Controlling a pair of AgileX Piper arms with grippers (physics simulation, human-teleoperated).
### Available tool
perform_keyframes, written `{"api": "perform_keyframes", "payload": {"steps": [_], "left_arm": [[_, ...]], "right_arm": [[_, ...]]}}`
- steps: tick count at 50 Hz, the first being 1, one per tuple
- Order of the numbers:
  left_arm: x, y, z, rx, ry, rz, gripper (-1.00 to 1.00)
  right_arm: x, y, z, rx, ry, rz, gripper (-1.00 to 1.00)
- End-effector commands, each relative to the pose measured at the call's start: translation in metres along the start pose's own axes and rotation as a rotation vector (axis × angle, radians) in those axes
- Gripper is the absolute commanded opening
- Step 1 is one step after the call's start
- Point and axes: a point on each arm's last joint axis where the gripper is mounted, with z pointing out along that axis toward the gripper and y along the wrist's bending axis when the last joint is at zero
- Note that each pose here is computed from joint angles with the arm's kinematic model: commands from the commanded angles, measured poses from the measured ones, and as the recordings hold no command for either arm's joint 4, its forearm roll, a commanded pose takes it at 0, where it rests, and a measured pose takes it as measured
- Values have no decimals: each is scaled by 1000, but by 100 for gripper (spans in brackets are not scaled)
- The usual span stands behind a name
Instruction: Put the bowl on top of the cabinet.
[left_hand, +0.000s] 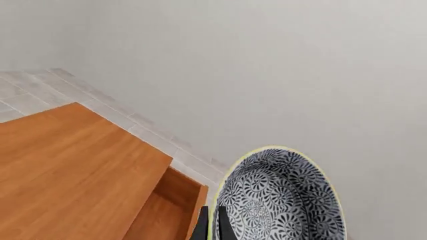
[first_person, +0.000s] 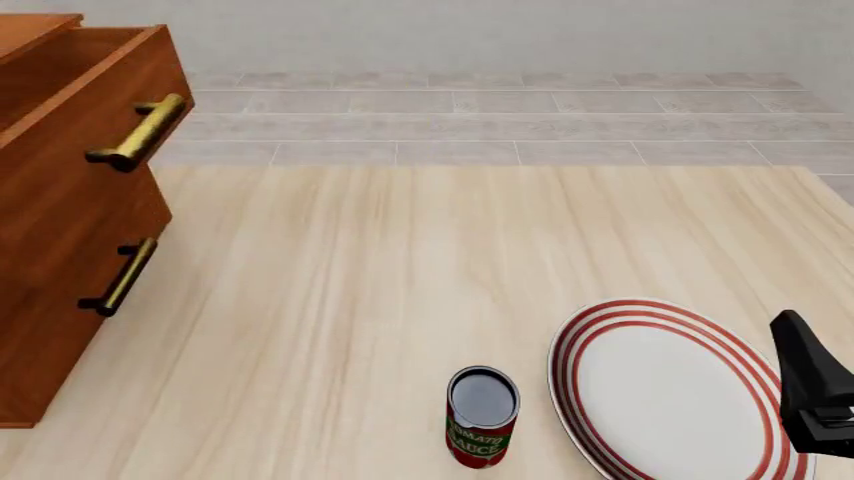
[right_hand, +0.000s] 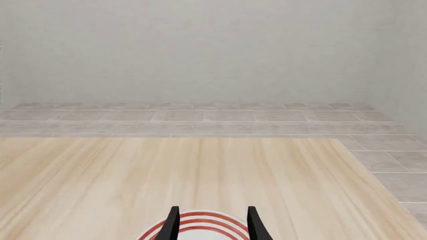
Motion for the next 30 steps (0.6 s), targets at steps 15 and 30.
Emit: {"api": "perform_keyframes", "payload": {"steps": [15,30], "left_arm": [[-17,7,-2,-67,-99,-116,-100],[-12,26,6,-151,-137,-192,-100]], "right_arm": [[0,0,-1,0,0,0,100],[0,0,1,0,0,0,100]]}}
